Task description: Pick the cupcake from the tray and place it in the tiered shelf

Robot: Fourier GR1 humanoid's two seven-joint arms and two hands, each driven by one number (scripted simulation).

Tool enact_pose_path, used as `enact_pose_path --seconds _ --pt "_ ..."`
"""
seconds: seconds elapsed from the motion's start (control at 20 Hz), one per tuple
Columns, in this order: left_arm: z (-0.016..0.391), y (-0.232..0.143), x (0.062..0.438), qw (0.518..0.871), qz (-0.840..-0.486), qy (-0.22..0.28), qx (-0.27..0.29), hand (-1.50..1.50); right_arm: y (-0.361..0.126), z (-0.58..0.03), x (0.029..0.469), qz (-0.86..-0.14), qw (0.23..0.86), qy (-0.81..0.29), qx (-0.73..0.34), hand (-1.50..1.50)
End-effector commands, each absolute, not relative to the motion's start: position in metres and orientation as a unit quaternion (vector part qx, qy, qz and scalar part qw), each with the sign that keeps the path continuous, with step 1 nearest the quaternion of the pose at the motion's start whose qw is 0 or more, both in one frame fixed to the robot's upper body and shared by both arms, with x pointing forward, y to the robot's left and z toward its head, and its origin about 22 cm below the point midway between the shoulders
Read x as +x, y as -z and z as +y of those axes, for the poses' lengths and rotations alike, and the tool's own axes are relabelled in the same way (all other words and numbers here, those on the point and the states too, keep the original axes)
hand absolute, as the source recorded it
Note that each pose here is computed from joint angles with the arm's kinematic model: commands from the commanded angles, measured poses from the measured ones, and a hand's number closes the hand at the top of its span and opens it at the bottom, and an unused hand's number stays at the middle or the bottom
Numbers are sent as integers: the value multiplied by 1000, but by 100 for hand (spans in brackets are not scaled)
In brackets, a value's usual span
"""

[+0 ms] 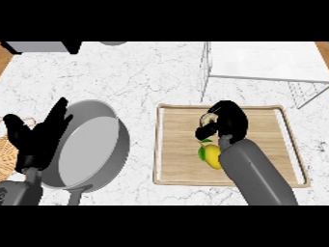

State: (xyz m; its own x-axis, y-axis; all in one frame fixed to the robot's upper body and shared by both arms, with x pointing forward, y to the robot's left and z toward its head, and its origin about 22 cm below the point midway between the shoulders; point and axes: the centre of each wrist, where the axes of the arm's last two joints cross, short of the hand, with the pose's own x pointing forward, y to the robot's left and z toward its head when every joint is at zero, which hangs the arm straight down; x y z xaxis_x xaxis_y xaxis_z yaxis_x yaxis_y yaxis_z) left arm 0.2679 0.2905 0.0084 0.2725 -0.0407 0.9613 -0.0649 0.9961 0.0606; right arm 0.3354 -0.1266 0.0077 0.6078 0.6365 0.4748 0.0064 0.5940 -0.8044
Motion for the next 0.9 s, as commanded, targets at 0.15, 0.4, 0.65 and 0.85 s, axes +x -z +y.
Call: enact_pose_path --seconds 0.15,0.4,0.65,0.85 --pt "286 17 256 839 -542 -12 38 0 -18 -85 310 -508 689 -451 -253 150" --pt "295 33 243 851 -521 -29 56 0 -78 -93 301 -621 616 -414 -254 150" --pt "315 21 243 847 -527 -45 57 0 -162 -110 281 -678 581 -338 -297 150" --pt "316 34 229 849 -524 -32 56 0 -217 -133 271 -680 572 -302 -345 150"
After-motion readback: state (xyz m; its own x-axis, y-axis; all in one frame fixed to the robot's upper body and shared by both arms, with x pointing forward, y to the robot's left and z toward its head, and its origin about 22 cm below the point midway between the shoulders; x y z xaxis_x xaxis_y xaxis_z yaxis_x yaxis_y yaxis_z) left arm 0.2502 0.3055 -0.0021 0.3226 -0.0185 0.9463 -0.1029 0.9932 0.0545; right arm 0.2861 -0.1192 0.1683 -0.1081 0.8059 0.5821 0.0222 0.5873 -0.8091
